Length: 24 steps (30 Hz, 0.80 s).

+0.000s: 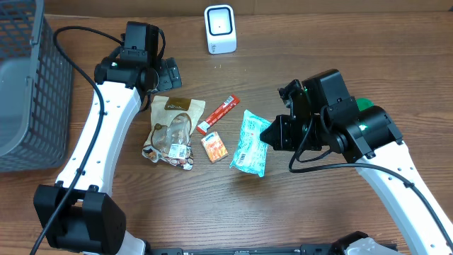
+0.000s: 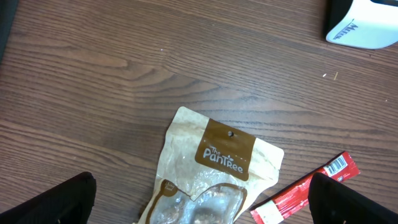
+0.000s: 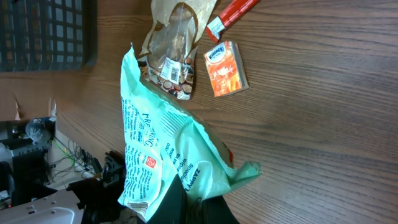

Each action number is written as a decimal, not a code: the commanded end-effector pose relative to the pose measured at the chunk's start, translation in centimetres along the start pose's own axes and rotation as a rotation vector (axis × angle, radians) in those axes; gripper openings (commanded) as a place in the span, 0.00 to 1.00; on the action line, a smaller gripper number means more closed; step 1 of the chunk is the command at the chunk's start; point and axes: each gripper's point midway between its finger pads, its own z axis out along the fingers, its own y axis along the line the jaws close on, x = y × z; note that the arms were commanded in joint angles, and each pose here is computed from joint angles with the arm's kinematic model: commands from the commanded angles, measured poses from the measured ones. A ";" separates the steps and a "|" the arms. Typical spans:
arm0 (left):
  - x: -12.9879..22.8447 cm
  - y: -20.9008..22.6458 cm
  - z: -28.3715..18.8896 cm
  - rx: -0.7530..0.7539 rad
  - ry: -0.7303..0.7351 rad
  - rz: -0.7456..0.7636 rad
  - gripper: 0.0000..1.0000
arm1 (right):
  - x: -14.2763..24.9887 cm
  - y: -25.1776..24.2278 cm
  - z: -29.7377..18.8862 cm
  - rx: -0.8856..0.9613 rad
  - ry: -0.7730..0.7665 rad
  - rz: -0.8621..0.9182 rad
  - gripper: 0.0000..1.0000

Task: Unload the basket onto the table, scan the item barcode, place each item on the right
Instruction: 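Lower the right gripper and grasp the mint wipes pack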

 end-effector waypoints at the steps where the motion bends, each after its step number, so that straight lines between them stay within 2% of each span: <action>1: -0.5 -0.1 -0.4 0.001 -0.016 -0.008 1.00 | -0.3 0.5 -0.7 -0.017 -0.029 -0.011 0.04; 7: -0.5 -0.1 -0.4 0.001 -0.016 -0.008 1.00 | -0.3 0.4 -0.7 -0.010 -0.031 -0.018 0.04; 12: -0.5 -0.1 -0.4 0.001 -0.016 -0.008 1.00 | -1.0 -1.1 -0.2 0.070 -0.048 -0.012 0.04; 19: -0.5 -0.1 -0.4 0.001 -0.016 -0.008 1.00 | -1.6 -1.6 1.0 0.074 -0.041 -0.116 0.04; 24: -0.5 -0.1 -0.4 0.001 -0.016 -0.008 1.00 | -3.5 -2.8 2.5 0.111 -0.103 -0.140 0.04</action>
